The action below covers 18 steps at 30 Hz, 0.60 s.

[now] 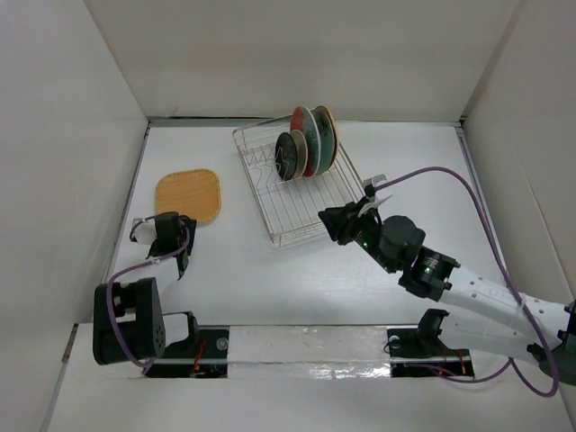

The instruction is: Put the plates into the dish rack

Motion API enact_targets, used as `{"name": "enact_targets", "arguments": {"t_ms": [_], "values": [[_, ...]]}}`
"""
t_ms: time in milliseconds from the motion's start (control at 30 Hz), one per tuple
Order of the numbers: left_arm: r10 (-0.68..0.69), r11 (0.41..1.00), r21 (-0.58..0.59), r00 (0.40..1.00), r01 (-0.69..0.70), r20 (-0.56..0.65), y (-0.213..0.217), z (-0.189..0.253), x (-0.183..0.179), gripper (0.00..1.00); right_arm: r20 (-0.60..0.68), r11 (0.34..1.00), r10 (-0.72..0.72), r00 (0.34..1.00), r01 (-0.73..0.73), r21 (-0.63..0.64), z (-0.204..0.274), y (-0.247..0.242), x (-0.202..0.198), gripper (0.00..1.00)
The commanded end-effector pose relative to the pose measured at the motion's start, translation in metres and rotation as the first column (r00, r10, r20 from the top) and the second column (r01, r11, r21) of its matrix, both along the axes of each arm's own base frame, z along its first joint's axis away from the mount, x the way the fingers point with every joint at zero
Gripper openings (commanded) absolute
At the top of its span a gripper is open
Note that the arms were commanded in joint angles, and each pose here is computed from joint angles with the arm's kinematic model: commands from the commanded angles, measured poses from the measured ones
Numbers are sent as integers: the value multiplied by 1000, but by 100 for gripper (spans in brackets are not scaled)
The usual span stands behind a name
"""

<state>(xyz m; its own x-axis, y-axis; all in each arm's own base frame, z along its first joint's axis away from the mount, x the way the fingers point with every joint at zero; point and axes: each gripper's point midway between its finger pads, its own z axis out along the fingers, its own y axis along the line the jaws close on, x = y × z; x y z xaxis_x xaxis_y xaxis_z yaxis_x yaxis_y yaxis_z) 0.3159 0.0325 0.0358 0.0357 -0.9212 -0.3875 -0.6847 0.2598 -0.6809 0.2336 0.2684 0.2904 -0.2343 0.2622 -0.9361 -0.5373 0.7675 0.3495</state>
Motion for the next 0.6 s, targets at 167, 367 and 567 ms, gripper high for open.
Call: {"name": "enact_targets", "arguments": {"t_ms": [167,367,567], "values": [[68,996,-63,995,-64,69,6,-2,40,50,18,998,37,999,-37,42,11,6,-7,32],[85,994,-74,994,-80,74,8,-8,47,18,17,1000,-9,1000,8,25,9,-3,0,32],[81,997,-22,972,-78,219,12,25,37,0,17,999,-28,999,27,21,10,-7,3,33]]}}
